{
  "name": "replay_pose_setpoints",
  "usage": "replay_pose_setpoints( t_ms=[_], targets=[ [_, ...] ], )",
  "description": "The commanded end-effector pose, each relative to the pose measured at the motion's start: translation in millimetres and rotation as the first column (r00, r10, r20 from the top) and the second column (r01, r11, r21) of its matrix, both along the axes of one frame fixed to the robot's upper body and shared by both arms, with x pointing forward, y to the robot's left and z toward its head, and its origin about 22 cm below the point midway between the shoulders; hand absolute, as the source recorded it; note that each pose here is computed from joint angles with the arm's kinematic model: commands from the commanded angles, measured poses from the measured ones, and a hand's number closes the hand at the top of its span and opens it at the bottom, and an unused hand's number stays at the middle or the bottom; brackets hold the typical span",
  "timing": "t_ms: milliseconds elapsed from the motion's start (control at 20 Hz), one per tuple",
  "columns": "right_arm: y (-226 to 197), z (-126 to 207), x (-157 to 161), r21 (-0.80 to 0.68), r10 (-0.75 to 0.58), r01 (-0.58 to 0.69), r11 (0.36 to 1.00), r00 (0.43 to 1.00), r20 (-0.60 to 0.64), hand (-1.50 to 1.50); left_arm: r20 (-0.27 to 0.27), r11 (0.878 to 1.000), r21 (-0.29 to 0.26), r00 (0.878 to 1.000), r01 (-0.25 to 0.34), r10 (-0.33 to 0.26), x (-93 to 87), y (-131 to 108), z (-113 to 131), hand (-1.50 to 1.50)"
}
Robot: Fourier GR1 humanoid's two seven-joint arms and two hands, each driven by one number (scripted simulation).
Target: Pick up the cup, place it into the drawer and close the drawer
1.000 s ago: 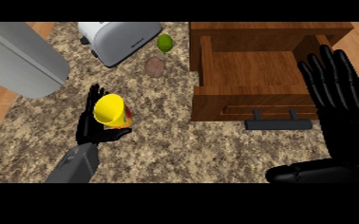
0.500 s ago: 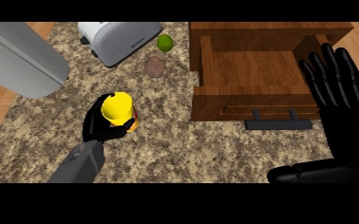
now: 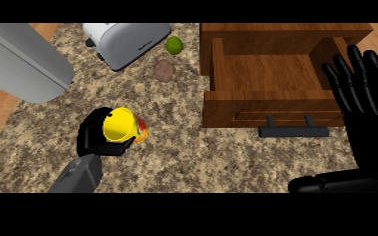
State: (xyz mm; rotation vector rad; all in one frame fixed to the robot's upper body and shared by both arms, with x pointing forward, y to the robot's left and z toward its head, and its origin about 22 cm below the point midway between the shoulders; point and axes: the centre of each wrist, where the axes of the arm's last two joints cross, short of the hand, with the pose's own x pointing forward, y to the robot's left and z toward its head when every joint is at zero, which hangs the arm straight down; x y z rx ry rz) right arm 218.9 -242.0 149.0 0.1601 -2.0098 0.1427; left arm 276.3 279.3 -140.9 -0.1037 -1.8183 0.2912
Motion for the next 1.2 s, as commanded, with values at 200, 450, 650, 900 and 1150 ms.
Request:
replay_pose_setpoints(
  t_ms=[200, 450, 650, 900, 1150],
  targets=[
    [1, -18, -1, -0.008, -0.013, 0.012, 1.0, 1.0, -0.015, -1.5, 0.188, 1.0, 0.0, 0.982, -0.018, 0.017, -3.3, 19, 12, 1.5],
    [-4, -6, 4, -0.006, -0.028, 0.028, 1.0, 1.0, -0.013, -1.5, 0.262, 0.996, -0.021, 0.962, 0.081, -0.073, 21.0, -11, 43, 1.5],
    [-9, -13, 2, -0.003, -0.041, 0.041, 0.999, 0.999, -0.036, -1.5, 0.246, 0.983, 0.039, 0.952, 0.179, -0.183, 16.7, -25, 68, 1.5],
    [-6, -19, -3, -0.006, -0.025, 0.025, 1.0, 0.999, -0.046, -1.5, 0.296, 0.969, 0.038, 0.924, 0.243, -0.243, 39.1, -46, 138, 1.5],
    [-6, -15, 1, -0.009, -0.007, 0.007, 1.0, 1.0, -0.027, -1.5, 0.297, 0.965, 0.011, 0.92, 0.263, -0.254, 42.9, -69, 184, 1.5]
  ],
)
